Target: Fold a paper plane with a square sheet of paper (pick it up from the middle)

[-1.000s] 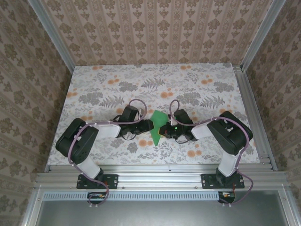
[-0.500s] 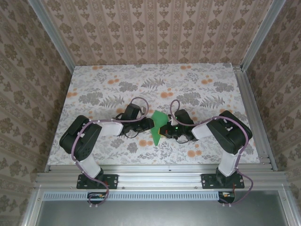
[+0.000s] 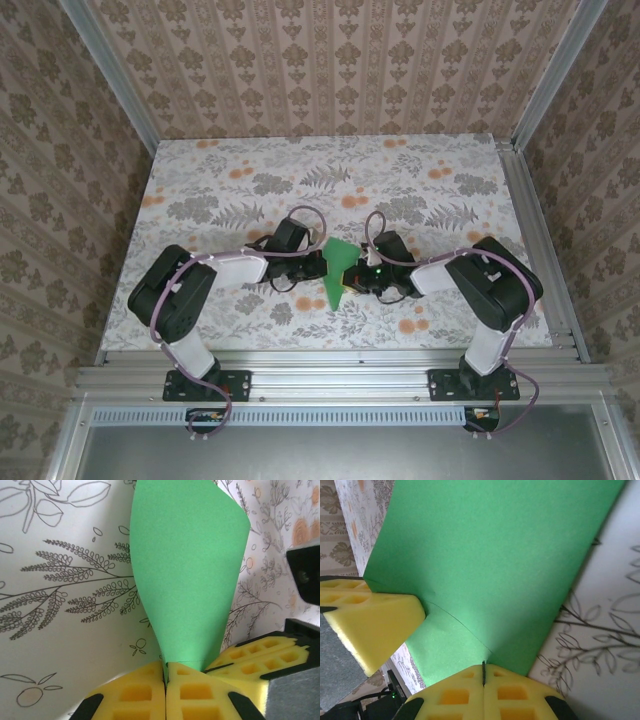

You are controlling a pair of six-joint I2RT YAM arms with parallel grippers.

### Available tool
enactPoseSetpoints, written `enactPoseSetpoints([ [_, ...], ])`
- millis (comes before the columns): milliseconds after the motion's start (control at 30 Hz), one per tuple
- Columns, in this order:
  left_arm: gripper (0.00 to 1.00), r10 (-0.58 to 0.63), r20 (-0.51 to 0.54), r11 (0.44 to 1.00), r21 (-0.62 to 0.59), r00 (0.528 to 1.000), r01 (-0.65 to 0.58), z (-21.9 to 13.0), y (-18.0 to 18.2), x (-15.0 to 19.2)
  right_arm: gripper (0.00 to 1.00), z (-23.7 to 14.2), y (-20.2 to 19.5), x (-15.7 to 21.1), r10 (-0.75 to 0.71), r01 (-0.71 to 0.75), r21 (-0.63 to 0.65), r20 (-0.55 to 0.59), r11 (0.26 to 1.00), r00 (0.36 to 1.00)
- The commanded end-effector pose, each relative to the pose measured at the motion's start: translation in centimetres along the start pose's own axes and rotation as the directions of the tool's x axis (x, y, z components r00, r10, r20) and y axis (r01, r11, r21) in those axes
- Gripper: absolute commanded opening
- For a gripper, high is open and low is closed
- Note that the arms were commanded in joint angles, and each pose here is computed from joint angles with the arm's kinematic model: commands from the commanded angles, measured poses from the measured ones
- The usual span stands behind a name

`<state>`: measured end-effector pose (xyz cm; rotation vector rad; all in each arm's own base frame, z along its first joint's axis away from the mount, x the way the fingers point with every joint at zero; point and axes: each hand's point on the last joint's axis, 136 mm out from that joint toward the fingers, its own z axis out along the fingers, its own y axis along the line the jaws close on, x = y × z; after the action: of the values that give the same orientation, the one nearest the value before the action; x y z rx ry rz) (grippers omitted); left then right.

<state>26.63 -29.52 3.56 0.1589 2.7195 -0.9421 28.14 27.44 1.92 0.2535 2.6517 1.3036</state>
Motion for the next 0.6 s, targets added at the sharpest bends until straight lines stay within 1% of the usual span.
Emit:
enactPoseSetpoints([
  [0, 0.06, 0.06, -0.013, 0.996, -0.062, 0.998, -0.061, -0.9, 0.4, 0.2, 0.05, -1.0, 0.4, -0.6, -0.025, 0.024, 0.047, 0.021, 0.999, 0.999],
  [200, 0.06, 0.078, -0.026, 0.994, -0.073, 0.997, -0.08, -0.8, 0.3, 0.4, 0.08, -0.8, 0.1, -0.6, -0.021, 0.021, 0.058, 0.008, 0.998, 1.0],
  [567, 0.07, 0.106, -0.033, 0.991, -0.074, 0.994, -0.108, -0.8, -0.8, 0.1, 0.09, 0.2, -0.1, -0.1, -0.027, 0.029, 0.072, -0.031, 0.997, 0.999],
])
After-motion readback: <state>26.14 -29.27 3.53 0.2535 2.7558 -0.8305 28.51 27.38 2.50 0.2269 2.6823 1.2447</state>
